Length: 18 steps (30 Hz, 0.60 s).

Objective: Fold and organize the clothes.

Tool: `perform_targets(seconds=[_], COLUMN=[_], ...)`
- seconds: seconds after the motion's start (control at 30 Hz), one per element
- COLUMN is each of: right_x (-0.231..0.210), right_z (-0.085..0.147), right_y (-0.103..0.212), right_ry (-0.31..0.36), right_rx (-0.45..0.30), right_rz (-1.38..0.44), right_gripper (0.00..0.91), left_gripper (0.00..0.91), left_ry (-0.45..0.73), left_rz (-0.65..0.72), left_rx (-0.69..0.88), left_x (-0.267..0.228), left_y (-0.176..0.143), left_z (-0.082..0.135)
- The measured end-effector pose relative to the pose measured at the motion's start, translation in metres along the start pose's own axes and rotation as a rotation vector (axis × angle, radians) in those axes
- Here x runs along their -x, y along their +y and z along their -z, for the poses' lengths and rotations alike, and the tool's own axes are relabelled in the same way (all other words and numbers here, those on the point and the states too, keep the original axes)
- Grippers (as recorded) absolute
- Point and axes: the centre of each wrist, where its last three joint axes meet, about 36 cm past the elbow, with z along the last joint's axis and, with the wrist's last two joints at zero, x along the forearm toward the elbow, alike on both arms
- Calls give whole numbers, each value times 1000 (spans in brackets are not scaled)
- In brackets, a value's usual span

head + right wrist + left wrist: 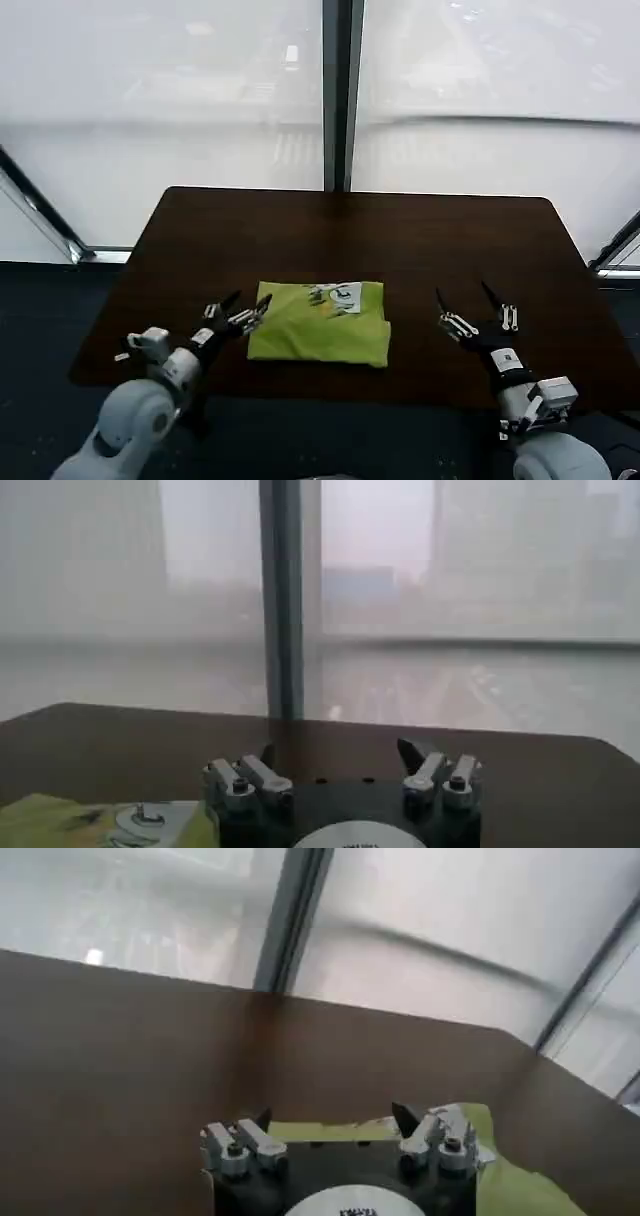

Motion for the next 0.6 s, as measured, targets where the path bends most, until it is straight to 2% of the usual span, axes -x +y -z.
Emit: perform_targets(seconds=[0.17, 0.3, 0.6], right_x=[0, 1, 1], right_z=[5, 6, 8], right_y=[2, 2, 2], right_ry=[-13, -17, -22], right_rx=[1, 0, -3], right_rz=[1, 2, 3], right_gripper=[878, 878, 878], left_gripper=[878, 878, 878], left_ry=[-54, -48, 21], left_rz=[34, 45, 62], left_rx=[-6, -35, -153], left_x=[-7, -12, -11], left_y=[-6, -10, -13], left_z=[-16, -28, -33])
